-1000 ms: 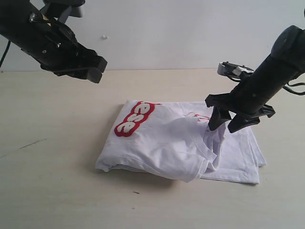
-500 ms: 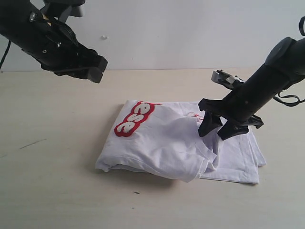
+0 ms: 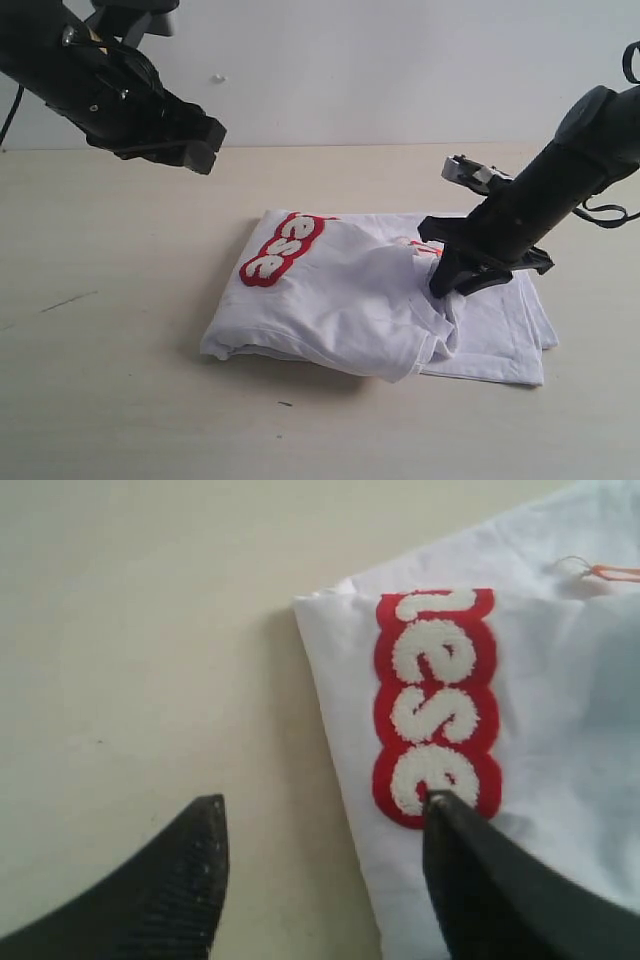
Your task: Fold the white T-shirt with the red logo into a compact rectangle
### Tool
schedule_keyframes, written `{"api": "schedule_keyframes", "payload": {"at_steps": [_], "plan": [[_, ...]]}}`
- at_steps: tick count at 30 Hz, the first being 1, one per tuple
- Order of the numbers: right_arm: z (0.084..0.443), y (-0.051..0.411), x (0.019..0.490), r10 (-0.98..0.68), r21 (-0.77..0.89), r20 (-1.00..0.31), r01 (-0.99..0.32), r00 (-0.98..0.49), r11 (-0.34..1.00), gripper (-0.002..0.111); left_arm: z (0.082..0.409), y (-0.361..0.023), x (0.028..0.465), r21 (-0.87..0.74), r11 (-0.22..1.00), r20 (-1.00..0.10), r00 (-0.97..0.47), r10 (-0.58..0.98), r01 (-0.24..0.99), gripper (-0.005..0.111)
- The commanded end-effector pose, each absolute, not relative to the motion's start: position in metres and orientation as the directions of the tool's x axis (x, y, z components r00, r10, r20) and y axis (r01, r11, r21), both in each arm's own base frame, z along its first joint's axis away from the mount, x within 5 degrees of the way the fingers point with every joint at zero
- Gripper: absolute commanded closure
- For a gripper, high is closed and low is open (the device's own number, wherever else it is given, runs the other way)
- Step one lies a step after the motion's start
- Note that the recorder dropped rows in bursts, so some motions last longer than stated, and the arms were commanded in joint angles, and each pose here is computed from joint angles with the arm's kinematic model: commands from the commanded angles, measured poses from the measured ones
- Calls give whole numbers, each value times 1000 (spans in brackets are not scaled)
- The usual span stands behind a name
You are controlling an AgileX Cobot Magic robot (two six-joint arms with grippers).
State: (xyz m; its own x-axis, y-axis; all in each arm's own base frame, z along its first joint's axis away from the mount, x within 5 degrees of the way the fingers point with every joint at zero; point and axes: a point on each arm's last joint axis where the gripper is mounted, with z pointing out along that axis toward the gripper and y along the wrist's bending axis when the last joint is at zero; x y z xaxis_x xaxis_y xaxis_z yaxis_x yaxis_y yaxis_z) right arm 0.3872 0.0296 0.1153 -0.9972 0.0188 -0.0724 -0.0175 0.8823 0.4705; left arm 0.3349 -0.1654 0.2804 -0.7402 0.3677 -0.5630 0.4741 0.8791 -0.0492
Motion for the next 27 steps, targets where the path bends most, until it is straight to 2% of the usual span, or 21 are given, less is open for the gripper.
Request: {"api": "schedule_keyframes", "payload": {"at_steps": [1, 3, 6, 10, 12, 14, 17, 19, 21, 23, 24, 27], "plan": [[116, 31, 387, -46, 473, -96, -86, -994, 877, 108, 284, -164, 334, -60, 881, -577, -737, 354, 470, 50], [123, 31, 391, -57, 476, -111, -103, -992, 873, 108, 284, -164, 334, -60, 881, -577, -737, 354, 470, 50], [167, 31, 403, -124, 455, -219, -214, -968, 864, 108, 284, -164, 334, -60, 881, -578, -736, 353, 470, 50], [205, 25, 405, -161, 354, -314, -273, -936, 895, 108, 285, -165, 334, -59, 881, -581, -734, 352, 469, 50], [220, 10, 402, -154, 195, -318, -224, -935, 955, 108, 285, -165, 334, -59, 881, -583, -733, 351, 469, 50], [219, -4, 400, -136, 57, -281, -159, -950, 986, 108, 285, -165, 334, -59, 881, -581, -734, 352, 469, 50], [213, -8, 402, -96, 26, -269, -107, -958, 994, 108, 285, -164, 334, -60, 881, -579, -735, 353, 470, 50], [202, -3, 405, -100, 86, -253, -125, -962, 988, 99, 284, -164, 334, -60, 881, -576, -737, 354, 470, 50], [191, -1, 406, -119, 106, -224, -145, -967, 984, 81, 284, -164, 334, -60, 881, -575, -738, 354, 470, 50], [185, -5, 407, -90, 77, -203, -108, -975, 991, 68, 284, -164, 333, -60, 881, -573, -738, 355, 470, 50], [185, -10, 407, -61, 28, -196, -68, -979, 997, 67, 284, -164, 333, -62, 881, -573, -739, 353, 469, 50], [185, -10, 405, -45, 23, -173, -49, -984, 999, 67, 277, -168, 333, -72, 874, -554, -748, 366, 481, 50]]}}
